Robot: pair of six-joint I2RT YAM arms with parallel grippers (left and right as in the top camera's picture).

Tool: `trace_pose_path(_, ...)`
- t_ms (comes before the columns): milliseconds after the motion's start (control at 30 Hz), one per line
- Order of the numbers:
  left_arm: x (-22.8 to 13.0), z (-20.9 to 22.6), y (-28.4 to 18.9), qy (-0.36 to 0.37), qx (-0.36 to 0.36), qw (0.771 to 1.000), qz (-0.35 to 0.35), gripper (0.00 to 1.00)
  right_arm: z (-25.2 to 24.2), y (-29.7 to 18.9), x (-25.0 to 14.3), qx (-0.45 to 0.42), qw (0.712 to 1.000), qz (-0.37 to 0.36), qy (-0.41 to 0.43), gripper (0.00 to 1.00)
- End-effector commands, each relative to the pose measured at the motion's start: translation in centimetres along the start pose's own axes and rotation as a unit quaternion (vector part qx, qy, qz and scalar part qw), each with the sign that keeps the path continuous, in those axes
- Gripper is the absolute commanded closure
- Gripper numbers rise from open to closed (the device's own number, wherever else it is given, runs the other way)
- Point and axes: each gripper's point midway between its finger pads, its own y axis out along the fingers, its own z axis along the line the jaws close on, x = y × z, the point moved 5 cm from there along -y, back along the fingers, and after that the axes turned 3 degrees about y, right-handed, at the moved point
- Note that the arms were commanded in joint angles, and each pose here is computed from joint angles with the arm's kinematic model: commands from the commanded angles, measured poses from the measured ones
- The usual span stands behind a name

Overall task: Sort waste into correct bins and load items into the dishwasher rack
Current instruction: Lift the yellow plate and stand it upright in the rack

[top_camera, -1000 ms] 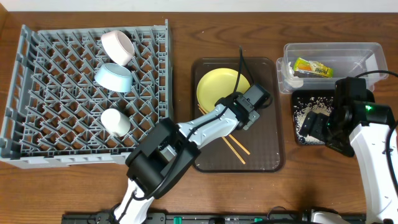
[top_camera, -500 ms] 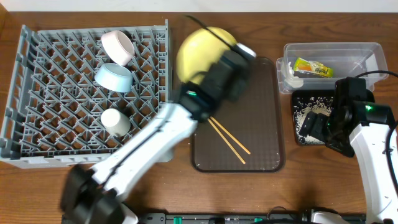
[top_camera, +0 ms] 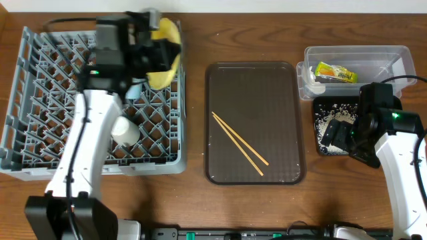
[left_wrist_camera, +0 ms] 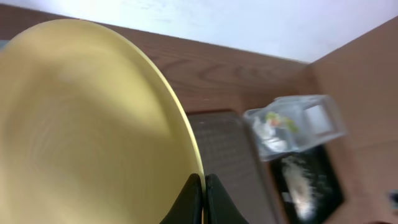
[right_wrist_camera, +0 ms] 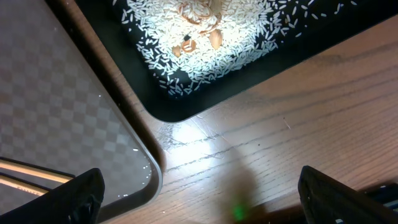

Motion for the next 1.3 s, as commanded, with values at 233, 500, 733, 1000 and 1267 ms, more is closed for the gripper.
trace_pose_path(233, 0.7, 1.5, -4.1, -0.070, -0.176, 0.982, 0.013, 0.94, -0.1, -0.5, 0.3, 0.004, 1.000, -0.013, -0.002, 0.03)
trace_pose_path(500, -0.5, 5.3, -2.5, -0.132, -0.158, 0.978, 0.036, 0.94, -0.2, -0.5, 0.1, 0.002, 1.000, -0.008, -0.002, 0.04)
trace_pose_path(733, -1.5, 9.4, -1.5, -0.180, -0.113, 0.976, 0.044, 0.94, -0.2, -0.5, 0.1, 0.001, 1.000, -0.007, -0.002, 0.03)
trace_pose_path(1000, -2.8, 13.0, -2.0, -0.200, 0.007, 0.978, 0.050, 0.65, -0.2, -0.5, 0.1, 0.001, 1.000, -0.007, -0.004, 0.03)
trace_pose_path(1267, -1.2, 11.3, -4.5, -0.151, 0.049, 0.987, 0.013, 0.24, -0.2, -0.5, 0.2, 0.002, 1.000, -0.009, -0.004, 0.02)
